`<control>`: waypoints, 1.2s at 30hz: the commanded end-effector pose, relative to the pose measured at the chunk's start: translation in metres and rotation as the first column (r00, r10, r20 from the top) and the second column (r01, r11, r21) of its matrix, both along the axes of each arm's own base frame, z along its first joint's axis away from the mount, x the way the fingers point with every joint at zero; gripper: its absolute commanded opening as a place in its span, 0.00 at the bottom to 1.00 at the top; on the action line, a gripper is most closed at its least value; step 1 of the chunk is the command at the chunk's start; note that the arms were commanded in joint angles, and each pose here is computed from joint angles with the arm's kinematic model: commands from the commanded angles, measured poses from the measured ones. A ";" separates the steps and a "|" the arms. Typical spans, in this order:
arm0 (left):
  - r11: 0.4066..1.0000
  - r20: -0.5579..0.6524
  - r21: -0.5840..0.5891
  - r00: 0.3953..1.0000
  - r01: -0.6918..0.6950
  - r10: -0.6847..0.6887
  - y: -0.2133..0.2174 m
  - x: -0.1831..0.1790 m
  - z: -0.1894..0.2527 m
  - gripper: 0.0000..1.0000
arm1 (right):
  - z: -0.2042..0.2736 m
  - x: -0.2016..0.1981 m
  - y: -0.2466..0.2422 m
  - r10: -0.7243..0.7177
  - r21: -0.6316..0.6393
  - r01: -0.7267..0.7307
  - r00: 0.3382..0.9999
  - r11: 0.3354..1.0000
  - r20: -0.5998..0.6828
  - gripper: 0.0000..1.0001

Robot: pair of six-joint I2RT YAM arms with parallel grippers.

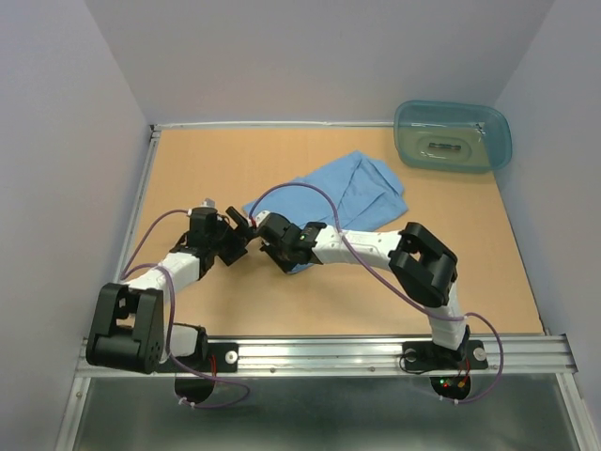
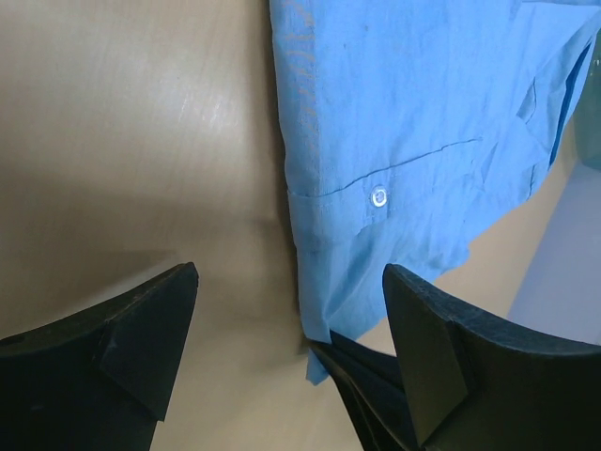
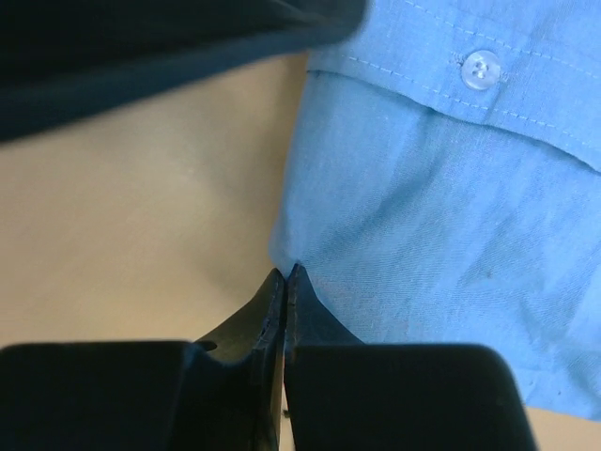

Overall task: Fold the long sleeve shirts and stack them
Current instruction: Fold the shirt

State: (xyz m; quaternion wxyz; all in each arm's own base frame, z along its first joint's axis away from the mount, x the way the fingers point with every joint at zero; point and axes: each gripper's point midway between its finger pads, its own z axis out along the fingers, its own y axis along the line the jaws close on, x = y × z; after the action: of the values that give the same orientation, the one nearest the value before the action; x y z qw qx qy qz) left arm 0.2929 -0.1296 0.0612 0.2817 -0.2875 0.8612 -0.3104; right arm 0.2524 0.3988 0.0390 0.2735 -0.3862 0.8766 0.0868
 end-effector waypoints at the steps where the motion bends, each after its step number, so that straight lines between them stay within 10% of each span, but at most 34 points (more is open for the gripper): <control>1: 0.997 0.079 -0.078 0.997 0.013 -0.006 -0.016 0.022 0.020 0.91 | 0.075 0.010 0.048 0.003 0.263 -0.019 0.998 0.965 0.061 0.01; 19: 0.989 0.092 -0.146 0.996 -0.005 0.018 -0.027 0.037 0.018 0.80 | 0.080 0.010 0.043 -0.055 0.369 0.046 0.998 0.928 0.014 0.00; 22: 0.991 0.102 -0.134 0.995 0.008 0.005 -0.029 0.040 0.019 0.69 | 0.075 0.009 0.044 -0.047 0.369 0.042 0.999 0.929 0.005 0.01; 30: 0.997 0.125 -0.075 0.992 0.036 -0.027 -0.026 0.040 0.015 0.01 | 0.084 0.009 0.045 -0.051 0.394 0.044 0.999 0.918 0.008 0.08; 36: 0.995 0.124 0.040 0.988 0.090 -0.094 -0.018 0.035 0.029 0.00 | 0.112 0.038 0.012 -0.188 0.437 0.158 0.982 0.885 0.027 0.37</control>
State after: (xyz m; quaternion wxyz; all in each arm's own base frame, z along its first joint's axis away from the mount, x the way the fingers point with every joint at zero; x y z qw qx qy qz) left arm 0.3197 -0.1515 0.0602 0.2856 -0.2714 0.8533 -0.3415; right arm 0.2625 0.4311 0.1037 0.3332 -0.3014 0.8660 0.2195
